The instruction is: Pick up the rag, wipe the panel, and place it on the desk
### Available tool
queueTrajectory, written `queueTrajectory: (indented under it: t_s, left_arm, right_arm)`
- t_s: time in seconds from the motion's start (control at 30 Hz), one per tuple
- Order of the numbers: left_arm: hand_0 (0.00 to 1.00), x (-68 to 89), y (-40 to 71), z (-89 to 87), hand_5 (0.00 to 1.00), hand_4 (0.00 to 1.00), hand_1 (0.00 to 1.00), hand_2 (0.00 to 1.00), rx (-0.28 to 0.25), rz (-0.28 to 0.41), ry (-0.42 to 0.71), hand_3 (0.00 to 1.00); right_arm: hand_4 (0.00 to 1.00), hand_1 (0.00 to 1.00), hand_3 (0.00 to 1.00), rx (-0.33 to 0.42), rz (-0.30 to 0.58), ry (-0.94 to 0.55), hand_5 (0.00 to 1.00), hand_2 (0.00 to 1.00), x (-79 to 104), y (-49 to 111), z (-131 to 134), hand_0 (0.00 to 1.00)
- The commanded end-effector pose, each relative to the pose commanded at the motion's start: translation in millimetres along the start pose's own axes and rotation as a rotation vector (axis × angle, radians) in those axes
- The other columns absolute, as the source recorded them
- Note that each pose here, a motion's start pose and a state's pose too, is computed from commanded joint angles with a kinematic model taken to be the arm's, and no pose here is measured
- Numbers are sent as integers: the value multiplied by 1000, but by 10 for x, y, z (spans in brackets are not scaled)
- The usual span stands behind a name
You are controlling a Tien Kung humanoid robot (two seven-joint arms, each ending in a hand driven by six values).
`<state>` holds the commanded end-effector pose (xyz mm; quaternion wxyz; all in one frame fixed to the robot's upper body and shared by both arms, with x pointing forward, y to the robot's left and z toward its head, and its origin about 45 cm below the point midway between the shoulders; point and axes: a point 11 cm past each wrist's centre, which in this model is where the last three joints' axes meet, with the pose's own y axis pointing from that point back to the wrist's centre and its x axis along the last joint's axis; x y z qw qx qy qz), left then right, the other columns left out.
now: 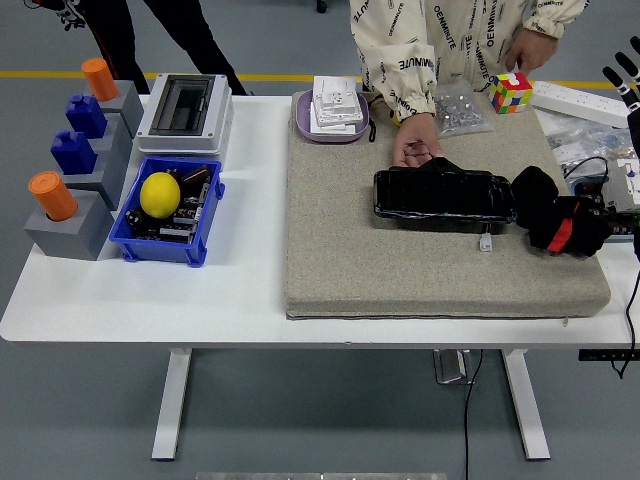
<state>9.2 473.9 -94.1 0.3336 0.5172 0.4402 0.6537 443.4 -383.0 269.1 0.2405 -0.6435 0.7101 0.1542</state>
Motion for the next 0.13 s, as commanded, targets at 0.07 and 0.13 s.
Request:
queueTrajectory:
  t_s: [0.07,0.13]
  left_arm:
    - [642,2,0,3,469,597,692,734,-1,0,-1,564]
    - [642,4,0,7,469,597,692,734,-2,0,-2,564]
  right_arm:
    - [998,602,573,-1,-4,-2,519,673,-11,0,4,647]
    - [998,602,573,-4,-6,-2,519,673,-16,2,11,647]
